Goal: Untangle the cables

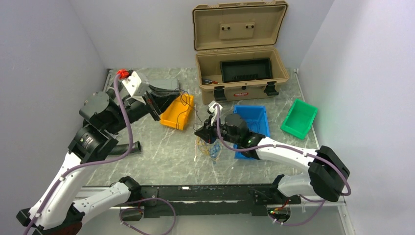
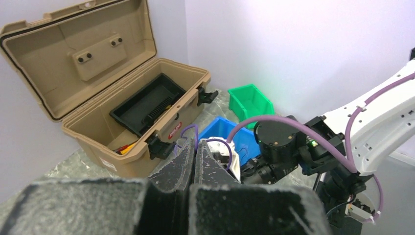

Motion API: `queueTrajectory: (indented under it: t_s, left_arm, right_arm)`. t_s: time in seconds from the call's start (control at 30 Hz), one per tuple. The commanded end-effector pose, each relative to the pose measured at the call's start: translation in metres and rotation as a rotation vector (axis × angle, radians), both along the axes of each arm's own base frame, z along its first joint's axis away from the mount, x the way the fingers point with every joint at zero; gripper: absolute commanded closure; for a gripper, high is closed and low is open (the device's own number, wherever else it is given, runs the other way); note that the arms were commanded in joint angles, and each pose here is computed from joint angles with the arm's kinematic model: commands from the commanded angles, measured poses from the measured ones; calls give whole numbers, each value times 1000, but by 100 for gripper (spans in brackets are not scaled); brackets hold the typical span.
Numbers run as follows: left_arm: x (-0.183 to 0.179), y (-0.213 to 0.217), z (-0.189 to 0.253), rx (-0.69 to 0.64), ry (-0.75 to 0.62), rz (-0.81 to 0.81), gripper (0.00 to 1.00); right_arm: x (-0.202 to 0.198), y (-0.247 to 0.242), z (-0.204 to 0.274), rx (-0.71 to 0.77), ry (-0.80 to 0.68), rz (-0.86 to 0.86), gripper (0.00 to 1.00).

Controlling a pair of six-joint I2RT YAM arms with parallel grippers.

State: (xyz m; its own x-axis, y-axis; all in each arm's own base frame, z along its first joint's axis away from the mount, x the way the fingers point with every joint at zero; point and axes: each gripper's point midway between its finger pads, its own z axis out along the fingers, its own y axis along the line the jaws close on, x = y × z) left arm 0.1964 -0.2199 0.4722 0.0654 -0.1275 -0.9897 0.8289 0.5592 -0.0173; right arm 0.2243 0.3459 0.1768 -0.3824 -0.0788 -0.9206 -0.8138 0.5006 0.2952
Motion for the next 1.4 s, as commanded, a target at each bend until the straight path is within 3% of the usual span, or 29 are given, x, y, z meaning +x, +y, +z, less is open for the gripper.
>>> queueTrajectory:
  t_s: [0.0, 0.13, 0.57, 1.1, 1.37]
  left_arm:
    - [13, 4, -8, -8, 24, 66, 100]
    - [23, 1, -34, 10, 89, 92, 100]
    - [22, -26, -71, -24, 206, -25, 100]
    - [27, -50, -94, -61, 263, -119, 100]
    - [35, -78, -98, -72, 286, -210, 100]
  right_arm:
    - [1, 4, 67, 127, -86, 6, 93]
    - [2, -7, 105, 148, -121, -40, 100]
    - [3, -34, 162, 189, -135, -159, 100]
    - [5, -45, 158, 167, -61, -226, 100]
    - [18, -98, 129, 48, -23, -474, 100]
